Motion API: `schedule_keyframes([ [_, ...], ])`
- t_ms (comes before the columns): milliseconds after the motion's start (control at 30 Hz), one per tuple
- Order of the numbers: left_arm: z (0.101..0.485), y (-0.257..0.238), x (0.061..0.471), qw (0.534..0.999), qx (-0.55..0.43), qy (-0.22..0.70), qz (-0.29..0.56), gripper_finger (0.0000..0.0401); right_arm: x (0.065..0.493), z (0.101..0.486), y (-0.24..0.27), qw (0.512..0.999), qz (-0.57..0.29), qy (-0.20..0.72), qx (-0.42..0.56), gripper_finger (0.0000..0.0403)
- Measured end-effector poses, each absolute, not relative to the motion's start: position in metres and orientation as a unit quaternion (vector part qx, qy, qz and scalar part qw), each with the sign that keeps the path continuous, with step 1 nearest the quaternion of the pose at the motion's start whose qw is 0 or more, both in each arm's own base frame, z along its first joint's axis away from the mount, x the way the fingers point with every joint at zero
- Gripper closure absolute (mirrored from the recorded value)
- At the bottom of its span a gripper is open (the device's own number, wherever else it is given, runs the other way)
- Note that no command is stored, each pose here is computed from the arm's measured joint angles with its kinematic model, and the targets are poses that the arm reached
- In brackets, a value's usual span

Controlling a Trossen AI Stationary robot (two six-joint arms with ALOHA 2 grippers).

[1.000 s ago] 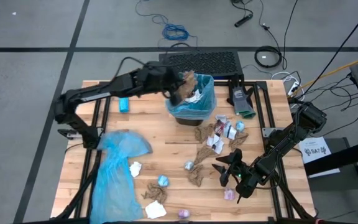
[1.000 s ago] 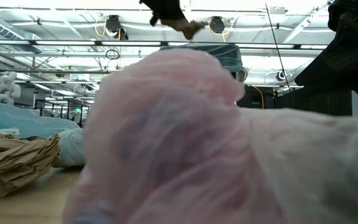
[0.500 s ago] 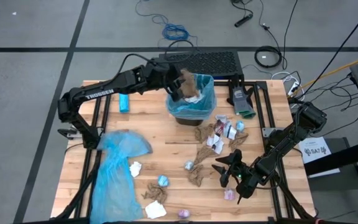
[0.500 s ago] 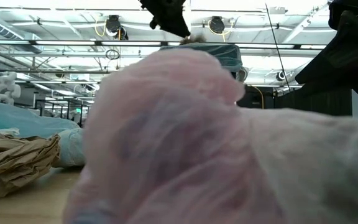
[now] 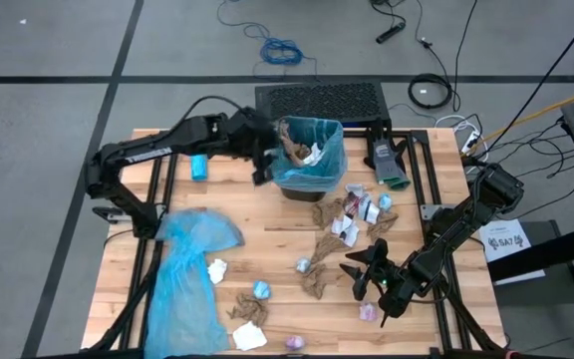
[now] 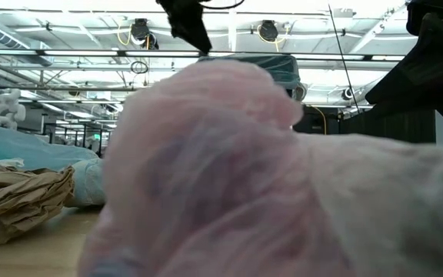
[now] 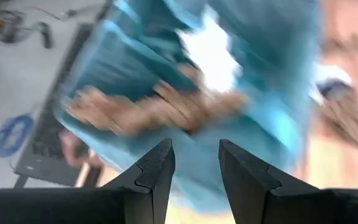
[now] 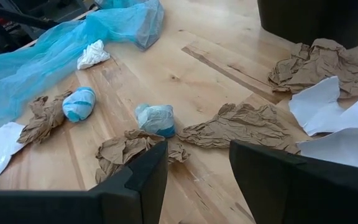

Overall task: Place trash/remove bag and relplace
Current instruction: Put the white paper into the trash bin

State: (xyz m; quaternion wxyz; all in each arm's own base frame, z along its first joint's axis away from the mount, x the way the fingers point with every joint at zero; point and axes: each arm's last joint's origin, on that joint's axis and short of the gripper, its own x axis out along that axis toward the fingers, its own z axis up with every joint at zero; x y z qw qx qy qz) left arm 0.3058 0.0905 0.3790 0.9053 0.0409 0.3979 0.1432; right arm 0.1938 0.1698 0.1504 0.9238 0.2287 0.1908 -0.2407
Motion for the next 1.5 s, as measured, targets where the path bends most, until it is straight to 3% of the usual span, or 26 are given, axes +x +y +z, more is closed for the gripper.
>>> schedule_keyframes([
  [233, 0.404, 0.039, 0.274, 0.919, 0.058, 0.381, 0.083, 0.0269, 0.194, 0.150, 0.170, 0.924, -0.241, 0.191, 0.228, 0.0238],
  [400, 0.399, 0.009, 0.246, 0.920, 0.030, 0.385, 0.063, 0.0269, 0.194, 0.150, 0.170, 0.924, -0.241, 0.191, 0.229, 0.0238],
  [667, 0.341, -0.025, 0.199, 0.894, -0.062, 0.434, 0.097, 0.0269, 0.194, 0.151, 0.170, 0.922, -0.242, 0.188, 0.237, 0.0238],
  [900, 0.286, -0.058, 0.181, 0.854, -0.121, 0.494, 0.111, 0.0269, 0.195, 0.151, 0.168, 0.924, -0.243, 0.191, 0.223, 0.0238],
  [1500, 0.201, -0.108, 0.199, 0.770, -0.134, 0.614, 0.111, 0.0269, 0.205, 0.150, 0.157, 0.922, -0.252, 0.211, 0.203, 0.0238],
])
